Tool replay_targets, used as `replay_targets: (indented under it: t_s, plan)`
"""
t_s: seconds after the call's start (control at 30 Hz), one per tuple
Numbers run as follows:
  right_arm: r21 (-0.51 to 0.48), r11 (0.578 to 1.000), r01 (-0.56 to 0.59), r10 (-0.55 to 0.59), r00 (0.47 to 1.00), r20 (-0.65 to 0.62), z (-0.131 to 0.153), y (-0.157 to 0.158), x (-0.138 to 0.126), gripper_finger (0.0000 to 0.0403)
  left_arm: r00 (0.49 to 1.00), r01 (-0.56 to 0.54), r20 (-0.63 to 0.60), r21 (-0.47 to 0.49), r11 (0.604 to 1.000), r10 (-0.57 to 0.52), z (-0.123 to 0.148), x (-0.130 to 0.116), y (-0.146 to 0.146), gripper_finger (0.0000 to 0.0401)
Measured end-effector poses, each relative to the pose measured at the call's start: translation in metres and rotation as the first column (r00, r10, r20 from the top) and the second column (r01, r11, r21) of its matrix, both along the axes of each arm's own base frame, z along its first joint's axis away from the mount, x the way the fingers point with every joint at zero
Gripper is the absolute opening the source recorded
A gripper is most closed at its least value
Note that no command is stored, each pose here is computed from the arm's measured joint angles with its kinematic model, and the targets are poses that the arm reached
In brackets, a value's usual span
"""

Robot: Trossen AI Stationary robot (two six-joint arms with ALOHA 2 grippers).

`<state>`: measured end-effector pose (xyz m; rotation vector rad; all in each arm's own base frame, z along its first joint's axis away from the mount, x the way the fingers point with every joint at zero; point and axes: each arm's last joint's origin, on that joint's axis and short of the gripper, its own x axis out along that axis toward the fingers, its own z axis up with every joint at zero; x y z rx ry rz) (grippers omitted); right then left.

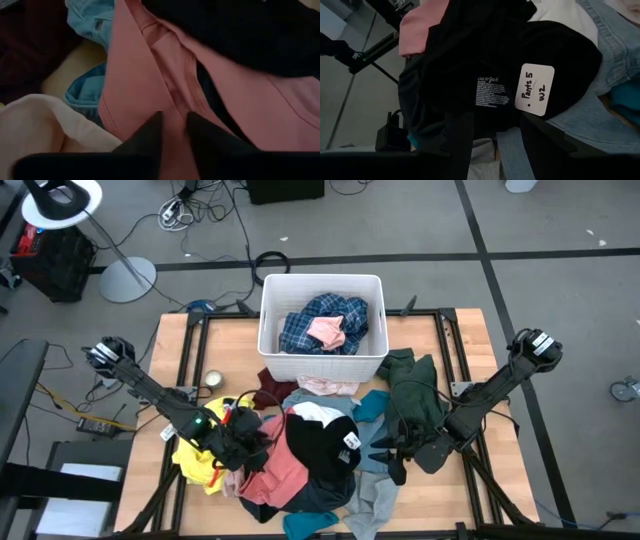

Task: Sort clothes
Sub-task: Put the pink underwear into the white laundry bin

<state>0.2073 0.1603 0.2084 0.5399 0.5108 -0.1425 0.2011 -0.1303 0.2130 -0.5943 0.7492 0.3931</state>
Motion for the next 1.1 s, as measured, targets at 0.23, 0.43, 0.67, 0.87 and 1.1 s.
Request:
replay_targets:
  t_s: [0.23,0.43,0.67,0.87,1.1]
  plan:
    - [0.002,1.0,0.0,0.0,1.0,0.003,0.0,0.0,0.0,0.0165,1.0,-0.002,-0.007,0.014,1.0,0.002,0.01,0.001,0.0,0.0005]
    - [0.005,1.0,0.003,-0.003,1.0,0.006,0.001,0.0,0.001,0.0164,0.998,-0.013,-0.064,0.092,0.996,0.019,0.048,0.0,0.002,0.0002]
    - [0.005,1.0,0.003,-0.003,1.0,0.006,0.001,0.0,0.001,0.0163,1.0,-0.022,0.001,0.213,0.977,0.023,0.122,-0.003,0.007,0.0001]
    - [0.005,1.0,0.004,-0.004,1.0,0.006,0.001,0.0,0.001,0.0163,0.99,-0.047,0.139,0.318,0.947,0.003,0.186,-0.006,0.02,0.0]
    - [0.005,1.0,0.004,-0.004,1.0,0.006,0.001,0.0,0.001,0.0163,0.968,-0.121,0.252,0.414,0.902,0.014,0.244,0.0,0.057,0.0]
